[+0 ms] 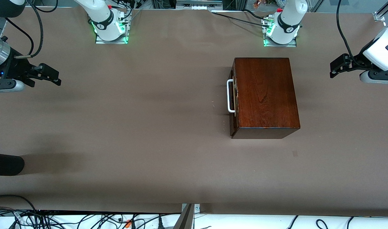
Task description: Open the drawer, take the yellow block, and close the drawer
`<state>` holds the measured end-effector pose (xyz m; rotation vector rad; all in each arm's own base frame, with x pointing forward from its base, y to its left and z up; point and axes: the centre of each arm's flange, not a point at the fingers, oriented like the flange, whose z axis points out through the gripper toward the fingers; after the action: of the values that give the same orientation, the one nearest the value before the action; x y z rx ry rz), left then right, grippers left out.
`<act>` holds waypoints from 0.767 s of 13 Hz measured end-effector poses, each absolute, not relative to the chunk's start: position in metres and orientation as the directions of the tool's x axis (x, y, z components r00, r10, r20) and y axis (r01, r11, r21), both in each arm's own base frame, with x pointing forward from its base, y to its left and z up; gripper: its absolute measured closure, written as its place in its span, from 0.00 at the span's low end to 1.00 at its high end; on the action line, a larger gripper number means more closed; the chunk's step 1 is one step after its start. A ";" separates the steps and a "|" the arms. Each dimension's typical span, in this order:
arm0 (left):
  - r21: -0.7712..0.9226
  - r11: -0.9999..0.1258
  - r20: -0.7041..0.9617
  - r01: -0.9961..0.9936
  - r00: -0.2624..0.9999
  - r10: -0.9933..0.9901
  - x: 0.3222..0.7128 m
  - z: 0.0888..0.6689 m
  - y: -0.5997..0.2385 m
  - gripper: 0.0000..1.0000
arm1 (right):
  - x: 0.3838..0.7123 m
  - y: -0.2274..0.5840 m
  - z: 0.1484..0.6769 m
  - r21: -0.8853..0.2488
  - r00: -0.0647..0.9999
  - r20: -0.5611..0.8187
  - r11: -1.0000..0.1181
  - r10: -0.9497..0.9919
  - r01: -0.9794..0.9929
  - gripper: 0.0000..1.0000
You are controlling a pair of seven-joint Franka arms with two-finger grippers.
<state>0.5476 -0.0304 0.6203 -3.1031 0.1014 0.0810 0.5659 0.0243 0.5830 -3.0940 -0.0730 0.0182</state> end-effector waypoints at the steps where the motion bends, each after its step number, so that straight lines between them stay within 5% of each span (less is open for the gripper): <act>1: -0.034 -0.997 -0.053 -0.066 0.997 -0.064 0.547 0.621 -0.030 0.00 | 0.566 0.024 0.583 -0.047 0.999 -0.011 -0.998 0.047 0.047 0.00; 10: -0.034 -0.997 -0.094 -0.063 0.994 -0.060 0.543 0.615 -0.030 0.00 | 0.566 0.024 0.583 -0.047 0.999 -0.011 -0.998 0.047 0.047 0.00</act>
<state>0.5432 -0.0295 0.6145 -3.0998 0.0955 0.1436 0.5659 0.0243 0.5830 -3.0940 -0.0729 0.0183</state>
